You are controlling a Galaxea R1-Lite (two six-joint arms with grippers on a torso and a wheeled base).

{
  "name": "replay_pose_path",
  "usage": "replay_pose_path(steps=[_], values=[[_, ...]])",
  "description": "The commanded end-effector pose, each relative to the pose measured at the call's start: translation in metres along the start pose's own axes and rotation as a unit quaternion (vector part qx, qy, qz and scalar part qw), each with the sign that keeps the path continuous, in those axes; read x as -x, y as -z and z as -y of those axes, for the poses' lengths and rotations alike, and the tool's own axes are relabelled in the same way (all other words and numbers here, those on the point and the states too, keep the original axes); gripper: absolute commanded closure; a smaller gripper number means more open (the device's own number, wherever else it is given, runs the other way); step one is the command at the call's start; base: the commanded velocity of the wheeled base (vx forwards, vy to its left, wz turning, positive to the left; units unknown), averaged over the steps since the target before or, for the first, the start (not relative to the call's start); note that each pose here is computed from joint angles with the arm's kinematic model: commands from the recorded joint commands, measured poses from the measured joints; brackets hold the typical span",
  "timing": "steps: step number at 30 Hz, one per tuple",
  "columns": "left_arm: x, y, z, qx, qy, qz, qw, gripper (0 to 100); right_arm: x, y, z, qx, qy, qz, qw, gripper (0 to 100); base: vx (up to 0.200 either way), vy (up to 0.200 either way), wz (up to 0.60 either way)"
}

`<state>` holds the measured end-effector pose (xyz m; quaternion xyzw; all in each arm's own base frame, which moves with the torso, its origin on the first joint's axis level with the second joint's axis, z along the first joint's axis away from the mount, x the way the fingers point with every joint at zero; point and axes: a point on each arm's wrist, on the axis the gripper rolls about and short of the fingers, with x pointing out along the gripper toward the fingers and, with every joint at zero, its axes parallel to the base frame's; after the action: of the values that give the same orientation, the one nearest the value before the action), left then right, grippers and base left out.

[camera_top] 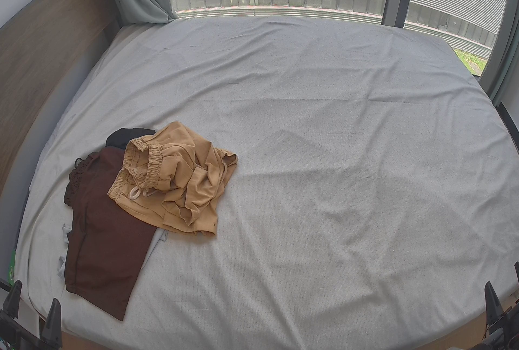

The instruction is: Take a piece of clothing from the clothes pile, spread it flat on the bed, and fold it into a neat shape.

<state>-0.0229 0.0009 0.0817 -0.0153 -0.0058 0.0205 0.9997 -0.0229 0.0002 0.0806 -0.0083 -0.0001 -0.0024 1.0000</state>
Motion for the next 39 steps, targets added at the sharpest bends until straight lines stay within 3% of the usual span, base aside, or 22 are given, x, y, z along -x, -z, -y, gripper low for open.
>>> replay_pose_path(steps=[1,2,4,5,6,12,26,34,39], values=[[0.0,0.005,0.0,0.0,0.0,0.001,1.0,0,0.0,0.005,0.0,-0.001,0.0,-0.001,1.0,0,0.0,0.0,0.0],[0.0,0.005,0.0,0.0,0.0,0.001,1.0,0,0.0,0.005,0.0,-0.001,0.0,-0.001,1.0,0,0.0,0.0,0.0],[0.002,-0.008,0.0,0.006,0.0,0.043,0.9991,0,0.0,0.005,0.0,-0.001,0.001,0.0,1.0,0,0.0,0.0,0.0],[0.008,-0.033,0.001,0.008,0.0,0.097,0.9952,0,0.0,0.005,0.0,-0.001,0.001,-0.001,1.0,0,0.0,0.0,0.0],[0.01,-0.055,0.001,0.008,0.003,0.119,0.9928,0,0.0,0.005,0.0,0.001,0.001,-0.001,1.0,0,0.0,0.0,0.0],[-0.001,-0.066,0.001,0.009,0.036,0.081,0.996,0,0.0,0.005,0.0,0.001,0.0,-0.001,1.0,0,0.0,0.0,0.0],[-0.018,-0.084,0.004,0.026,0.052,0.052,0.997,0,0.0,0.005,0.0,-0.001,0.001,0.0,1.0,0,0.0,0.0,0.0],[-0.024,-0.092,0.008,0.03,0.118,0.038,0.9919,0,0.0,0.005,0.0,-0.001,0.001,0.0,1.0,0,0.0,0.0,0.0],[-0.031,-0.094,0.01,0.065,0.154,0.015,0.9858,0,0.0,0.005,0.0,0.0,0.001,0.0,1.0,0,0.0,0.0,0.0]])
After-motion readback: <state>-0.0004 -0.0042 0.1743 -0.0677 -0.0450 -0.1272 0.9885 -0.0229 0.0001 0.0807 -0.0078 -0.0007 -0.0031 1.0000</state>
